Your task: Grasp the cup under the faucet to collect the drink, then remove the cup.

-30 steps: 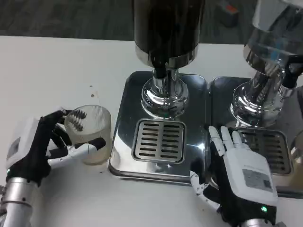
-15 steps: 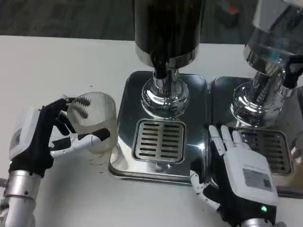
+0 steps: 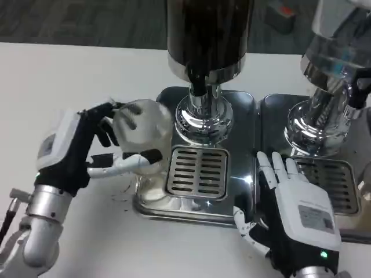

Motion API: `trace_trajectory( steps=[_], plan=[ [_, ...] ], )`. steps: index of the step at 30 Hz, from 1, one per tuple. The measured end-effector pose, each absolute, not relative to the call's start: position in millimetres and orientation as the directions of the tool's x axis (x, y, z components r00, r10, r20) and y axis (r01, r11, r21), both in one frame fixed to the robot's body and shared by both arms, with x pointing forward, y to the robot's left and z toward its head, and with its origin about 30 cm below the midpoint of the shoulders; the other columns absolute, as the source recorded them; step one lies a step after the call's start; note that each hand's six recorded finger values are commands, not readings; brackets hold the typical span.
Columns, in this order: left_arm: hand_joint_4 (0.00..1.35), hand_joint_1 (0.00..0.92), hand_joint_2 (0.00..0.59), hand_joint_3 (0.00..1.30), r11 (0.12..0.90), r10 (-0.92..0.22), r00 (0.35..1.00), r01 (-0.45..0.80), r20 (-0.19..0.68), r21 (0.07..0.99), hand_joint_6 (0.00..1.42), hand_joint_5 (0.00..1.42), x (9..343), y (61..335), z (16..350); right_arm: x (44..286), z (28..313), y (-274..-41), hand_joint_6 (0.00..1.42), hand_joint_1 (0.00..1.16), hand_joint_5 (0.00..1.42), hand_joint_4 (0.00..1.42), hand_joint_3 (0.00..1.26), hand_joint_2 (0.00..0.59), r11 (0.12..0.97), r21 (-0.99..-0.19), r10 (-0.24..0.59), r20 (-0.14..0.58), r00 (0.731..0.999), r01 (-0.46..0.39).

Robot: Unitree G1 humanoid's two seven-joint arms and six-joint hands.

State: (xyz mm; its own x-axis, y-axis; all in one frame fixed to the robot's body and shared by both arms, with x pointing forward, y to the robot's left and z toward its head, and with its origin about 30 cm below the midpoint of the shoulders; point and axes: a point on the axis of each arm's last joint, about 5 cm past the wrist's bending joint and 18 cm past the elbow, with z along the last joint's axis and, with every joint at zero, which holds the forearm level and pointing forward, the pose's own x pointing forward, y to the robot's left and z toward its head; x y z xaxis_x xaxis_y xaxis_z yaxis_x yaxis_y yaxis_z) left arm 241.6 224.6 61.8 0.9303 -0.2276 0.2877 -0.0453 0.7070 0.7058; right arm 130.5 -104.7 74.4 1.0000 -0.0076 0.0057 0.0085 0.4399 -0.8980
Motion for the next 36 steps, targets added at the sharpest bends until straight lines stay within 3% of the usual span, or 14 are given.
trace_trajectory(
  steps=[13,26,34,36],
  plan=[
    [0.65,0.686,0.011,0.56,0.647,-0.292,0.934,0.035,0.206,0.762,0.94,0.83,252,201,54,130,75,-100,0.06,0.46,0.0,0.0,0.06,0.511,0.452,-0.889,-0.058,0.047,0.997,0.068],
    [0.6,0.669,0.016,0.51,0.614,-0.379,0.901,0.073,0.213,0.786,0.9,0.79,258,174,53,127,73,-99,0.05,0.46,0.0,0.0,0.06,0.511,0.449,-0.888,-0.094,0.06,0.994,0.096],
    [0.58,0.654,0.021,0.5,0.609,-0.369,0.903,0.057,0.219,0.791,0.85,0.77,258,170,50,126,73,-97,0.05,0.46,0.0,0.0,0.06,0.511,0.449,-0.889,-0.096,0.055,0.994,0.092],
    [0.54,0.604,0.015,0.47,0.607,-0.36,0.907,0.049,0.219,0.793,0.82,0.75,258,170,50,126,74,-97,0.05,0.46,0.0,0.0,0.06,0.513,0.449,-0.889,-0.096,0.055,0.994,0.093]
  ],
)
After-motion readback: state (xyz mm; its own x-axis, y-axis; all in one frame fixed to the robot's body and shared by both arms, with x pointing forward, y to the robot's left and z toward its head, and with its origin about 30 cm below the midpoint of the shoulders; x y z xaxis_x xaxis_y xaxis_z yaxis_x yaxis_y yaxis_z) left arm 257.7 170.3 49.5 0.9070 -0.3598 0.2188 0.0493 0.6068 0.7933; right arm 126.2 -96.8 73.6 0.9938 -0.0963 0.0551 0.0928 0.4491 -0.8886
